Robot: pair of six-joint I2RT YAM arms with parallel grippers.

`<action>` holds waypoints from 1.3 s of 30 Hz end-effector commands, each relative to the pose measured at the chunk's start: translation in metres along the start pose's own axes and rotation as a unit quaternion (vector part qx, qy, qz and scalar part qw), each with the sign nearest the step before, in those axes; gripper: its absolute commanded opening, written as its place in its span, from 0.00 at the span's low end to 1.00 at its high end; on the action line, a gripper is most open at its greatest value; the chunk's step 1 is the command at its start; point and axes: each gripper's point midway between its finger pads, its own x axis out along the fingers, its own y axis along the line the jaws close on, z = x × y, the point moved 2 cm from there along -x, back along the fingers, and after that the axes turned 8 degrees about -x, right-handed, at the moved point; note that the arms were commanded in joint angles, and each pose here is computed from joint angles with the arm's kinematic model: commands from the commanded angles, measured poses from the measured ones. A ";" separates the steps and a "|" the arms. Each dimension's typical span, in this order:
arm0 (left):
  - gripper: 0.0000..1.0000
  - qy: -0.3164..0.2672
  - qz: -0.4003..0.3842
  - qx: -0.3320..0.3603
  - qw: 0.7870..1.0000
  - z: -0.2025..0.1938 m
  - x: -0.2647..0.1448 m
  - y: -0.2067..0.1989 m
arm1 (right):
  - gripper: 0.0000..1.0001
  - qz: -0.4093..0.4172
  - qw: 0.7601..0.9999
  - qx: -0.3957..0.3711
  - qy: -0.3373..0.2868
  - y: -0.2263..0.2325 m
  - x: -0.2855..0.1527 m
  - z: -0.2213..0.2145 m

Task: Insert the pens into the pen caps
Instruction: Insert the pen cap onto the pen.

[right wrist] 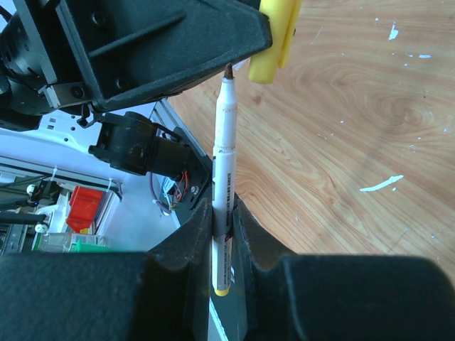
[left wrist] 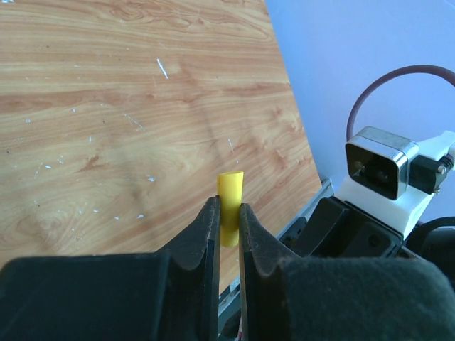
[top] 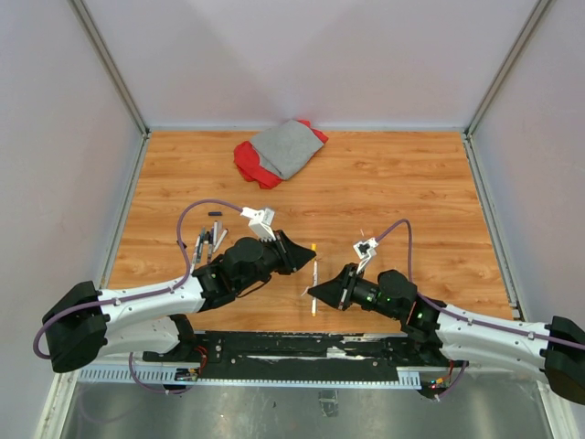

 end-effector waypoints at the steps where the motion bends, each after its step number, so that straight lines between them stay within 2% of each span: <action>1: 0.02 -0.020 -0.014 -0.005 1.000 0.010 0.000 -0.007 | 0.01 0.033 0.999 -0.006 -0.013 0.019 0.002 0.011; 16: 0.01 -0.021 -0.018 -0.009 1.000 0.010 0.000 -0.009 | 0.01 0.014 1.000 0.008 0.024 0.011 0.008 -0.005; 39: 0.01 -0.006 -0.025 -0.007 1.000 0.003 0.000 -0.006 | 0.00 -0.015 1.000 0.010 0.002 0.004 0.009 0.004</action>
